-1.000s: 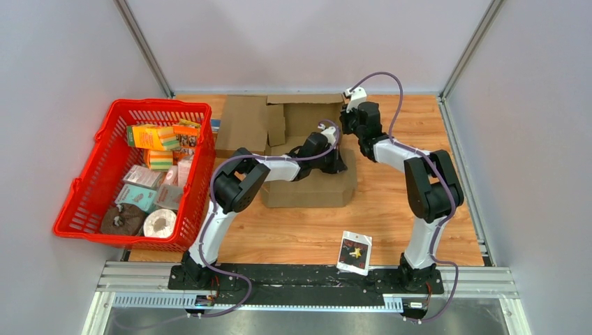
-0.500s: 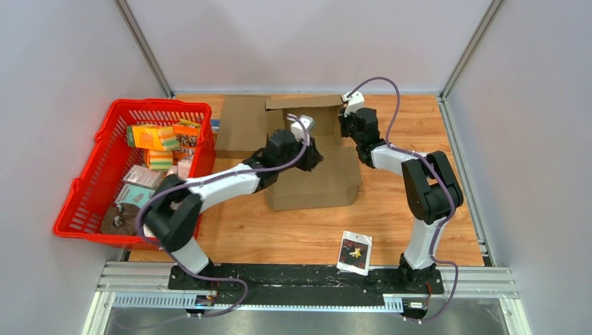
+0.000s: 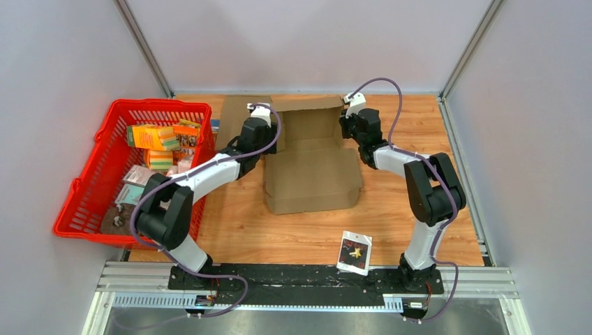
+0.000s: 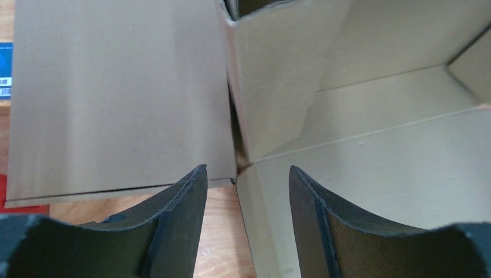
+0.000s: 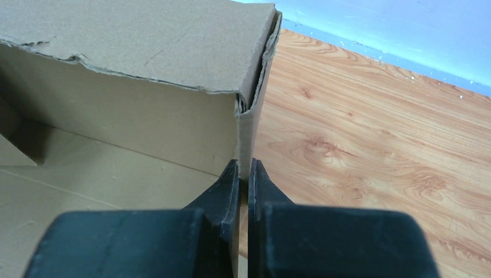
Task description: Fold the paper box
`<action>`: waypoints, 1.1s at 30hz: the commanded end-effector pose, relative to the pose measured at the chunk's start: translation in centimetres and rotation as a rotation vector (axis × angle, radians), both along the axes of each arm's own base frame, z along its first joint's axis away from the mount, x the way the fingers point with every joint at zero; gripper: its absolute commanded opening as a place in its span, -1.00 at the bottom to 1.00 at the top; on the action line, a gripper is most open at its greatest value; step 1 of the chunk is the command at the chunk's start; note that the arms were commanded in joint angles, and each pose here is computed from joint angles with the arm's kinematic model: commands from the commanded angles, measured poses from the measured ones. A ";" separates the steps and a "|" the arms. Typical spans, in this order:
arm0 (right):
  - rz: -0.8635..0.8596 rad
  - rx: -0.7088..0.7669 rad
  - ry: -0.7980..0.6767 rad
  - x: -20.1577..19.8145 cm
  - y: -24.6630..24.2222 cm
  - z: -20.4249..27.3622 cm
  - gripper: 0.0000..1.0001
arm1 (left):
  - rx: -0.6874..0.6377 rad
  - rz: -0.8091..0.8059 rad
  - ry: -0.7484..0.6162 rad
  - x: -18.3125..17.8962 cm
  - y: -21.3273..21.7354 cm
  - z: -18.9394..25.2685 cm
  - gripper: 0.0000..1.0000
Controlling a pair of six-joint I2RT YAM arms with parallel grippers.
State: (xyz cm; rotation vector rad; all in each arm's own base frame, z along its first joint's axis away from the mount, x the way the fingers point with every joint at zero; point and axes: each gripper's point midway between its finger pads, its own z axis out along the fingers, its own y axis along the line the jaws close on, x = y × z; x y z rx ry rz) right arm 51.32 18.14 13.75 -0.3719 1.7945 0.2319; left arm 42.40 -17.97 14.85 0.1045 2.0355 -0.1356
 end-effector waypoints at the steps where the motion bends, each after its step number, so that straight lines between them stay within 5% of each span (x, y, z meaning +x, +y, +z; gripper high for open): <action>1: 0.065 0.013 -0.015 -0.7 0.3 1.3 -1.00 | 0.014 -0.026 -0.060 3.5 0.0 1.6 0.25; 9: 0.100 0.023 -0.003 -0.8 0.8 0.9 -1.00 | 0.043 -0.145 -0.063 6.5 -2.2 0.5 0.25; 15: 0.085 0.039 0.001 -0.4 0.8 0.6 -0.95 | 0.044 -0.140 -0.037 7.0 -2.6 -0.8 -0.27; 21: 0.033 0.059 0.012 0.5 0.7 -0.1 -0.62 | 0.167 -0.111 -0.078 7.1 -3.0 -1.1 -0.82; 28: -0.025 0.049 -0.001 1.6 0.2 -0.8 -0.32 | 0.163 -0.128 -0.103 6.8 -3.3 -0.9 -0.88; 33: -0.116 0.010 -0.033 2.2 -0.3 -0.5 -0.49 | 0.150 -0.079 -0.085 7.0 -3.2 -0.9 -1.00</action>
